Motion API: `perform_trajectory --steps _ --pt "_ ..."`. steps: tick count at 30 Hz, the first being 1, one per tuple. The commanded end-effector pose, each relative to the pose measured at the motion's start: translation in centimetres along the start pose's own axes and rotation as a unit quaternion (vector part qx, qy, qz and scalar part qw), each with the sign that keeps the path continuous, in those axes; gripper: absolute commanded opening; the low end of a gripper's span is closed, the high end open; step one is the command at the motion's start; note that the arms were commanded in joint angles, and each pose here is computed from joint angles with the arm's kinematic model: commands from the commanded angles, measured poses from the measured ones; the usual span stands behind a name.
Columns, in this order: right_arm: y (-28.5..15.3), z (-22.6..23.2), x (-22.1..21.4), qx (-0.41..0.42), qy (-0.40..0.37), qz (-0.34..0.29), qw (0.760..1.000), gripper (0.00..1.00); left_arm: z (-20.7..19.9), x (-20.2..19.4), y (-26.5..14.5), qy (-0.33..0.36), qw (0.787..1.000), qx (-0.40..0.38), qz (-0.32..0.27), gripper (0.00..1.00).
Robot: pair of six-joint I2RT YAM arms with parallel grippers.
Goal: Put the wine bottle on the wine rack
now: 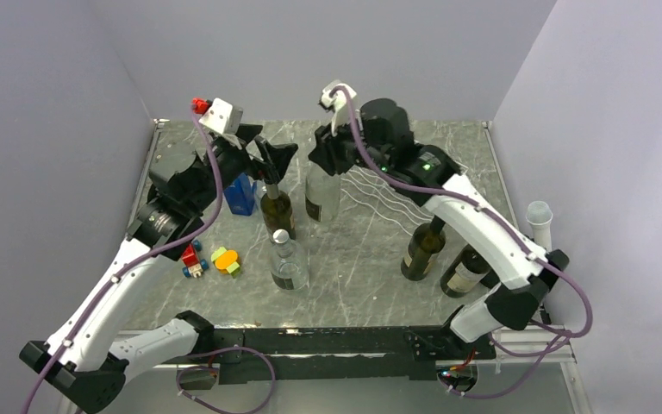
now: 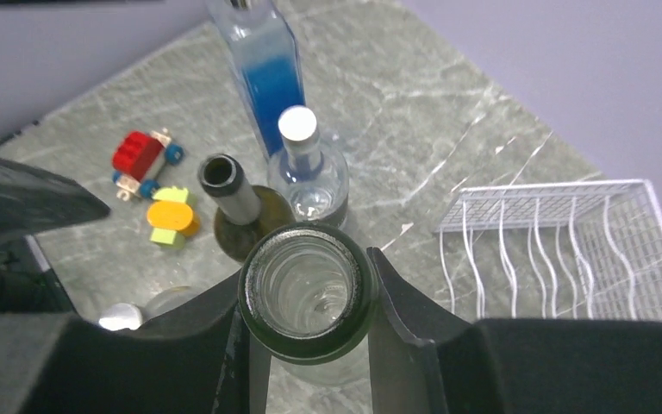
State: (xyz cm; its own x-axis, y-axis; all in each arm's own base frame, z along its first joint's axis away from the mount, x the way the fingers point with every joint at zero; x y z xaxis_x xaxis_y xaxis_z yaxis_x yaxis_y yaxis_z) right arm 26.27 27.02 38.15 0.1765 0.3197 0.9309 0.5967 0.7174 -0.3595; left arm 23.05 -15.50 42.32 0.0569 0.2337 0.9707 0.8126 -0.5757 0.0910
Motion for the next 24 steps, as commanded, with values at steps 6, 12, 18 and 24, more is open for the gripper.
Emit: perform_trajectory --steps 6,12,18,24 --pt "-12.4 -0.3 10.7 -0.021 -0.015 -0.174 0.984 0.00 -4.1 1.0 -1.1 -0.033 0.978 -0.201 -0.032 0.99" --pt "-14.9 0.3 12.3 0.001 -0.013 -0.194 0.981 0.00 -5.8 -2.7 1.1 -0.074 0.939 -0.331 0.050 0.99" --pt "-15.8 0.8 12.2 0.015 -0.002 -0.202 0.979 0.00 -8.1 -5.7 3.2 -0.075 0.900 -0.413 0.113 0.99" --pt "-17.4 1.2 12.7 0.025 -0.004 -0.242 0.970 0.00 -9.7 -8.1 4.2 -0.070 0.895 -0.425 0.116 0.99"
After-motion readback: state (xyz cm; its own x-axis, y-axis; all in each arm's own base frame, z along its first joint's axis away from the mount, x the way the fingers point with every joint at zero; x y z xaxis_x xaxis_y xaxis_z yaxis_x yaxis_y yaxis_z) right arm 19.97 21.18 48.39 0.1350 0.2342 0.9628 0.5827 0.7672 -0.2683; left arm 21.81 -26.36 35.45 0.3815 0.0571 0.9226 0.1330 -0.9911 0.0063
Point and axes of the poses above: each gripper's point midway between its finger pads, its own y axis out along the fingers, its own z axis along the line the jaws close on, x = y × z, the point moved 8 cm from there along -y, back along the fingers, and after that the axes turned 4 degrees about -y, right-handed, at the moved point
